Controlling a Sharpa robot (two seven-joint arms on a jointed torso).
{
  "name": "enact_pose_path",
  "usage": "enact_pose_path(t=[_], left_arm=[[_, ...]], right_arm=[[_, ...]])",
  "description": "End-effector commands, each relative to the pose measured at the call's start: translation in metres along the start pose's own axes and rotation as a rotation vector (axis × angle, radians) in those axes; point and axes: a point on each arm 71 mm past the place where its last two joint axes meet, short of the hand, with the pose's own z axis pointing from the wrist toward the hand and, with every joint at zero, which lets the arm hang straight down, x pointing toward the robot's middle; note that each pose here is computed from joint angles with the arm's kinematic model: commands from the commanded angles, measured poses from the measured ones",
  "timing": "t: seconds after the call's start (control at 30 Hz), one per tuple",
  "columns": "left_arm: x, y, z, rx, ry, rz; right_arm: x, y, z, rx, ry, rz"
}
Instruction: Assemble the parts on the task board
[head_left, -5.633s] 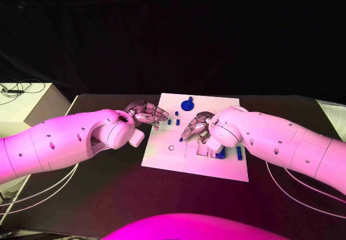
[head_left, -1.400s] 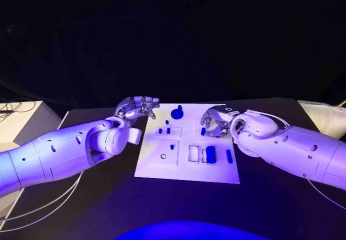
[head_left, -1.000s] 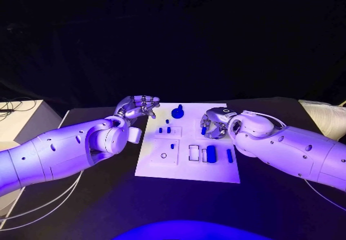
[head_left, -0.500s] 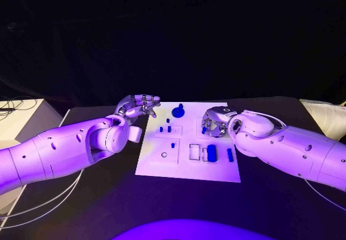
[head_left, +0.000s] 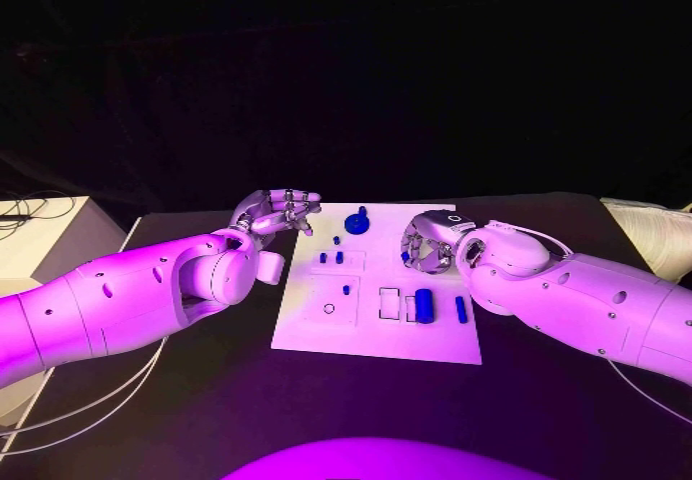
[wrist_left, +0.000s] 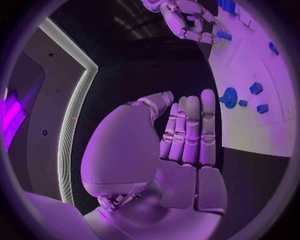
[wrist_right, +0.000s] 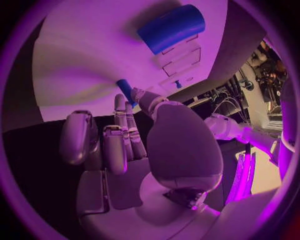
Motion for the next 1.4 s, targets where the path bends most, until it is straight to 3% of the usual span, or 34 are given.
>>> enact_pose_path(t=[0.03, 0.47, 0.9, 1.4], left_arm=[[0.0014, -0.0004, 0.0000, -0.002, 0.006, -0.006], [0.0008, 0.0000, 0.0001, -0.008, 0.003, -0.005], [0.0004, 0.0001, -0.0001, -0.012, 0.000, -0.001], [-0.0001, -0.0002, -0.0006, -0.014, -0.001, 0.000]], right_arm=[[0.000, 0.000, 0.000, 0.012, 0.002, 0.003], [0.002, -0.001, 0.000, 0.020, 0.031, -0.011], [0.001, 0.005, 0.001, 0.000, 0.013, 0.000], [0.002, 0.009, 0.005, 0.002, 0.028, -0.020]])
